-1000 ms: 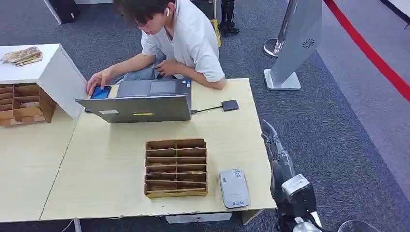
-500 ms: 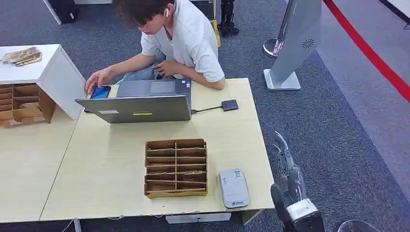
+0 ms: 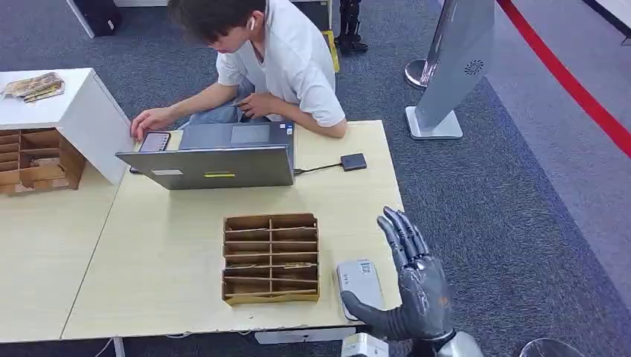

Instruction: Pass the card to the sensor for recognition and then transmit it.

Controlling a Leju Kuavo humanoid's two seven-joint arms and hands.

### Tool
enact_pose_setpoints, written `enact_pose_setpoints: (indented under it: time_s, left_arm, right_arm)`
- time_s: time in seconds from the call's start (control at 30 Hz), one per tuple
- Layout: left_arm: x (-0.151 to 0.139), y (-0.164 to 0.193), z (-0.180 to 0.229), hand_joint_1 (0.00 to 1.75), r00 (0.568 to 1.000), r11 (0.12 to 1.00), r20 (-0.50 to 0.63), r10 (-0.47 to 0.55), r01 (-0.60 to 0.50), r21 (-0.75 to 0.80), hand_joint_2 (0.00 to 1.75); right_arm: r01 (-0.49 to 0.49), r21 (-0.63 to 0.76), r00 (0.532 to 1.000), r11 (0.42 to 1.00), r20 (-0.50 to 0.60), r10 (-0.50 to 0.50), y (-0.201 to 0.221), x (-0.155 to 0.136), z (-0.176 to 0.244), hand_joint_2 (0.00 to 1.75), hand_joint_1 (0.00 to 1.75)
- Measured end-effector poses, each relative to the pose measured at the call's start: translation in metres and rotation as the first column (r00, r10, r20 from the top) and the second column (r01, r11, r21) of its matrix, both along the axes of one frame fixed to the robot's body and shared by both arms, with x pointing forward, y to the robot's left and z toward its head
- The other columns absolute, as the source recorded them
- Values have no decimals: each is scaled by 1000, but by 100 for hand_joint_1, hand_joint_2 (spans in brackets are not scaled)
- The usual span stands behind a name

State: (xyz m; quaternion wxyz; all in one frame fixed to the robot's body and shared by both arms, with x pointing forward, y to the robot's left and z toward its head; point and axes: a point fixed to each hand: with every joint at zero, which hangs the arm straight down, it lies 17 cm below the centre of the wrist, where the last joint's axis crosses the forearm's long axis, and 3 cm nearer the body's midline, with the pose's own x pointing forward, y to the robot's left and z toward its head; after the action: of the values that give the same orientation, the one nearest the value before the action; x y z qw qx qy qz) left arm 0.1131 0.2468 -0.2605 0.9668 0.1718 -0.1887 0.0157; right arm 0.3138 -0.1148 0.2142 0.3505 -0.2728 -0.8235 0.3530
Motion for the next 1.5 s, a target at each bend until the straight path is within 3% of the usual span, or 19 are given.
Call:
enact_pose_setpoints:
  time_s: [0.53, 1.5]
  left_arm:
    - [12, -22, 3, 0, 978, 978, -2, -210, 210, 7, 0]
    - [21, -28, 6, 0, 963, 963, 25, -269, 269, 7, 0]
  right_arm:
    - [-17, -263, 999, 965, 32, 26, 60, 16, -18, 175, 0]
    - [-176, -280, 984, 944, -81, 159, 95, 6, -51, 175, 0]
